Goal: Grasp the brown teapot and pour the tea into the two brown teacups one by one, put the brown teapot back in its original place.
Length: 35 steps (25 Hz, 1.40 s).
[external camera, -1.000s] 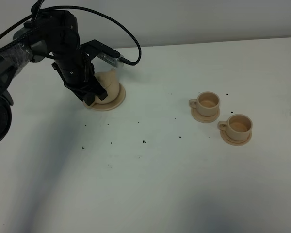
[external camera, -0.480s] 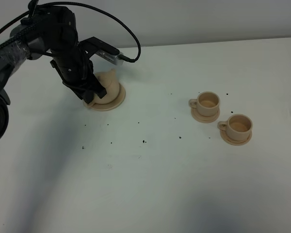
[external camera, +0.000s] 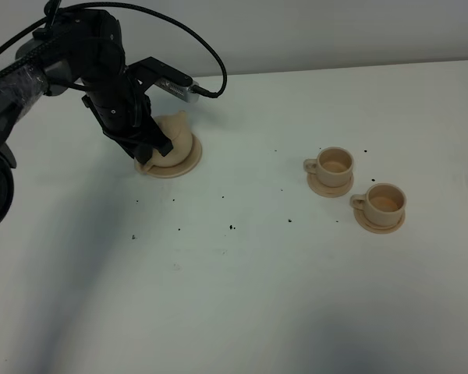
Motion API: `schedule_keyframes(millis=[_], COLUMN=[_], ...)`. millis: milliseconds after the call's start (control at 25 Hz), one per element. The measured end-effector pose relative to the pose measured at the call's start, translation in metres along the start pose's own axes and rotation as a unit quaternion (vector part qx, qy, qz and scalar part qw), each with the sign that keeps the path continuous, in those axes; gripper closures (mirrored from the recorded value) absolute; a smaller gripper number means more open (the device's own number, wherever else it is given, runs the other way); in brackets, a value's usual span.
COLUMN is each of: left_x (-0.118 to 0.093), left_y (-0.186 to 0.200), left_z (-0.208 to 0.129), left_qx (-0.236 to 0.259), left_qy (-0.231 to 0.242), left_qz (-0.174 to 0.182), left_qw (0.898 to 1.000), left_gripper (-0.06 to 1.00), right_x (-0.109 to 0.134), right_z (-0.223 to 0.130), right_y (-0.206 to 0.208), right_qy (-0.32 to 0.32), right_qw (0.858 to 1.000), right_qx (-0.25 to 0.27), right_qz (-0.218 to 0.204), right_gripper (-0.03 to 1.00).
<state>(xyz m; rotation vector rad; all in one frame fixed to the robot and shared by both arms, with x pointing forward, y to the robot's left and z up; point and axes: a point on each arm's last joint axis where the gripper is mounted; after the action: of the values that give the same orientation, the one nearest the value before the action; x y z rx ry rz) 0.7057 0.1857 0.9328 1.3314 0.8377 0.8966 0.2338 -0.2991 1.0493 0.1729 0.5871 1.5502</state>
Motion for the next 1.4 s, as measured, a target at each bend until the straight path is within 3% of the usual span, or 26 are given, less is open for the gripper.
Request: schedule_keyframes(millis=[160,600,1080,1400], left_x=[0.000,-0.001,-0.002,-0.007], left_y=[0.000,0.002,0.034,0.036], left_z=[0.000,0.000,-0.005,-0.004], left_qx=[-0.001,-0.002,-0.017,-0.028], left_qy=[0.001,-0.002,-0.016,-0.087], left_qz=[-0.001,-0.004,0.001,-0.027], left_qw=[1.000,1.000,1.000,0.995], left_gripper=[0.79,0.79,0.79,0.79], right_x=[0.000,0.000,0.000,0.000], right_z=[0.000,0.000,0.000,0.000], right_y=[0.000,0.000,0.000,0.000], right_qy=[0.000,0.000,0.000,0.000], right_qw=[1.000,1.000,1.000,1.000], right_qx=[0.000,0.000,0.000,0.000], right_qz=[0.000,0.000,0.000,0.000], right_gripper=[0.72,0.72,0.72,0.72])
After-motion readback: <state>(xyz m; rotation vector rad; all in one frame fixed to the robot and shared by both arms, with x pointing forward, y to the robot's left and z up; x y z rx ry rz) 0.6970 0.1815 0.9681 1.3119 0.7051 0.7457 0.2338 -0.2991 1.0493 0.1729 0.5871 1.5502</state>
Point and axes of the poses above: a point on each arm's last joint axis where the gripper is mounted, y pointing back along that axis away from the gripper, x along the wrist's bending axis when the last joint is at zero, z = x × y, and after that the axes turned 14 degrees about y, right-handed
